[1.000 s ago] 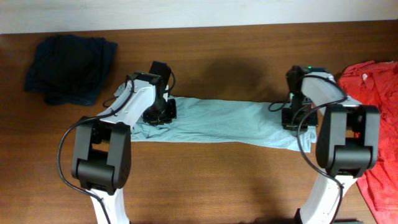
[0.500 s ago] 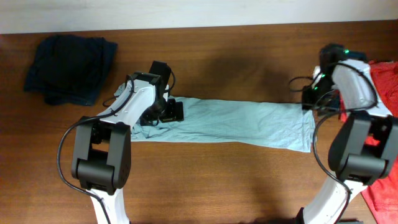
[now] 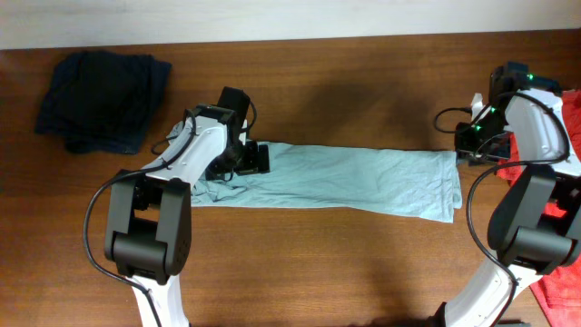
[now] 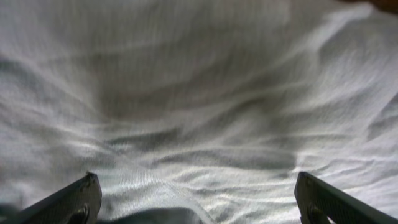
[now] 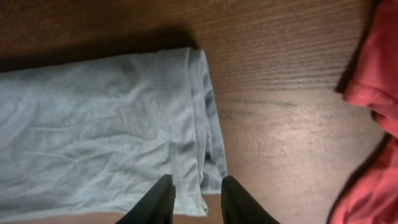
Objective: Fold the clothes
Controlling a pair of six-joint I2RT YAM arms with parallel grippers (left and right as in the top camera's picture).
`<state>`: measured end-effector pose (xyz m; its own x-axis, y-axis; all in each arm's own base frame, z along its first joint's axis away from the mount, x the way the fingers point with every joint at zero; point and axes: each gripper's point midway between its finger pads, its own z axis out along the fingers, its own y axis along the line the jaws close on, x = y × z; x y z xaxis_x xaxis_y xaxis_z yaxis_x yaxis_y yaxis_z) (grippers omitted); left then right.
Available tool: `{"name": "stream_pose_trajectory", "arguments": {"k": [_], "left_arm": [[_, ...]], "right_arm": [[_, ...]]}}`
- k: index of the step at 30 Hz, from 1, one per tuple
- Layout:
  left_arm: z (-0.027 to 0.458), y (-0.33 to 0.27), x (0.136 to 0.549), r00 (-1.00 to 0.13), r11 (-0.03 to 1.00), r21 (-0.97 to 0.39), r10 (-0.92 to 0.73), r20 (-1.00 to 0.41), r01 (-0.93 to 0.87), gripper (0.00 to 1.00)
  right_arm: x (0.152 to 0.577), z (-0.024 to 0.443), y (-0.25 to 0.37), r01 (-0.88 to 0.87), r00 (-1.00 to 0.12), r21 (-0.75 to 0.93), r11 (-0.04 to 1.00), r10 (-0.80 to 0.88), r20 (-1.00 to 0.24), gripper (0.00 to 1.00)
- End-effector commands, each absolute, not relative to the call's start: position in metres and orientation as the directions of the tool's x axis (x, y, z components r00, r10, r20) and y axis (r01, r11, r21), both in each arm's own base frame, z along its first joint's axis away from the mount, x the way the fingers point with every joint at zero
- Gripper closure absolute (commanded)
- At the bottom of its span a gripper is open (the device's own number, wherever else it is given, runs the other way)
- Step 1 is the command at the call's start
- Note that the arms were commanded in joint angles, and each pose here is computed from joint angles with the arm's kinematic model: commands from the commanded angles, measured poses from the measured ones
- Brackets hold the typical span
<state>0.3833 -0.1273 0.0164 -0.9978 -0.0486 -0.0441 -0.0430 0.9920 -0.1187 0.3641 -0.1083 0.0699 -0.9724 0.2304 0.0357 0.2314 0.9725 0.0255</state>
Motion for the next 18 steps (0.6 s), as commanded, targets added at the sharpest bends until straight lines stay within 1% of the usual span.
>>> {"name": "stream_pose_trajectory", "arguments": {"k": [1, 7, 11, 18], "left_arm": [[0.023, -0.130, 0.383, -0.997, 0.990, -0.134, -0.042, -0.059, -0.033, 0.01], [0.023, -0.130, 0.383, -0.997, 0.990, -0.134, -0.042, -0.059, -0.033, 0.01], [0.023, -0.130, 0.383, -0.997, 0.990, -0.134, -0.042, -0.060, -0.033, 0.01], [0.023, -0.130, 0.383, -0.997, 0.990, -0.134, -0.042, -0.059, -0.033, 0.01]], "right_arm": [[0.361, 0.065, -0.102, 0.214, -0.977, 0.044, 0.976, 0.213, 0.028, 0.70], [0.360, 0.042, -0.101, 0.214, -0.977, 0.044, 0.976, 0.213, 0.014, 0.71], [0.359, 0.034, -0.094, 0.212, -0.977, 0.077, 0.974, 0.212, 0.013, 0.72], [0.355, 0.024, -0.090, 0.207, -0.978, 0.081, 0.975, 0.206, 0.023, 0.72]]}}
